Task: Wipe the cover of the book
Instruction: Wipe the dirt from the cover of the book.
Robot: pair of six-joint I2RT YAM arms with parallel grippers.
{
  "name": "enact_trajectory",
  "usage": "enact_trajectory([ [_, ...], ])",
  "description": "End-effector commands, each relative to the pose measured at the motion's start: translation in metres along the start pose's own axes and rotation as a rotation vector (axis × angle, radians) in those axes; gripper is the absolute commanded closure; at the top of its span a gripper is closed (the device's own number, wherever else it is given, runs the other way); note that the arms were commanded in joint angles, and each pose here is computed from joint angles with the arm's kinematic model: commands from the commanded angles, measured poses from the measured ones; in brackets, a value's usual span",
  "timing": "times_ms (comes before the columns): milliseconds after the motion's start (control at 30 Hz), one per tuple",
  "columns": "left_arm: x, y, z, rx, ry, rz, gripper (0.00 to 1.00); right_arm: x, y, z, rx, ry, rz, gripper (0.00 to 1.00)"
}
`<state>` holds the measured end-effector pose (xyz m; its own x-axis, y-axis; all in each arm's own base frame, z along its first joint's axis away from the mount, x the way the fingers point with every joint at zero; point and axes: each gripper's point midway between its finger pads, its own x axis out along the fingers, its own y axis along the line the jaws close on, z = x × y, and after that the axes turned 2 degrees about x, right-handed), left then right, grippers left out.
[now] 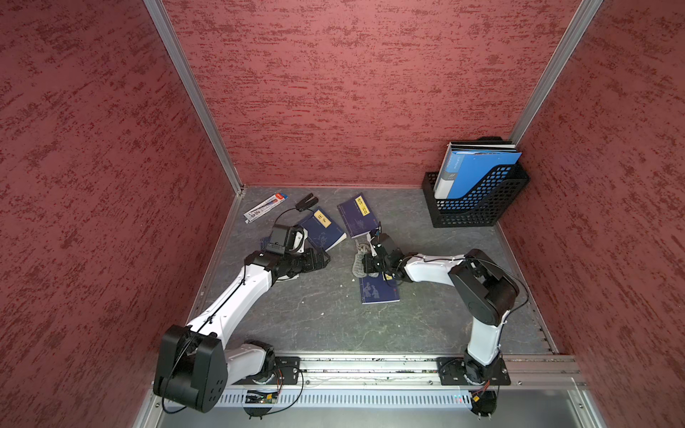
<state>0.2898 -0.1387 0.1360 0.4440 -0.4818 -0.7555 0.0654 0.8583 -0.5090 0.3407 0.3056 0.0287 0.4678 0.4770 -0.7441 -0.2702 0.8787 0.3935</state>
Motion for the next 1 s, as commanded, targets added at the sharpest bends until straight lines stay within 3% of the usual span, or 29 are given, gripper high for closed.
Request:
enact_trajectory([
  [0, 0.000, 0.000, 0.003, 0.000, -0.012, -0.005, 0.00, -0.014, -0.026, -0.101, -0.009, 0.264, -0.098, 0.93],
  [167, 0.001, 0.001, 0.005, 0.002, -0.015, 0.002, 0.00, -0.044, -0.024, -0.157, 0.037, 0.314, -0.082, 0.93],
  [300, 0.003, 0.002, 0.006, 0.003, -0.009, 0.005, 0.00, -0.051, -0.026, -0.165, 0.062, 0.302, -0.071, 0.92],
  [500, 0.003, 0.002, 0.004, -0.002, -0.006, 0.007, 0.00, -0.026, -0.035, -0.132, 0.036, 0.253, -0.122, 0.92],
  [733, -0.007, 0.002, 0.003, 0.003, -0.023, 0.017, 0.00, 0.007, -0.058, -0.063, 0.064, 0.173, -0.134, 0.92],
  [967, -0.009, 0.002, 0.004, -0.005, -0.033, 0.019, 0.00, 0.029, -0.046, -0.026, -0.027, 0.176, -0.109, 0.92],
])
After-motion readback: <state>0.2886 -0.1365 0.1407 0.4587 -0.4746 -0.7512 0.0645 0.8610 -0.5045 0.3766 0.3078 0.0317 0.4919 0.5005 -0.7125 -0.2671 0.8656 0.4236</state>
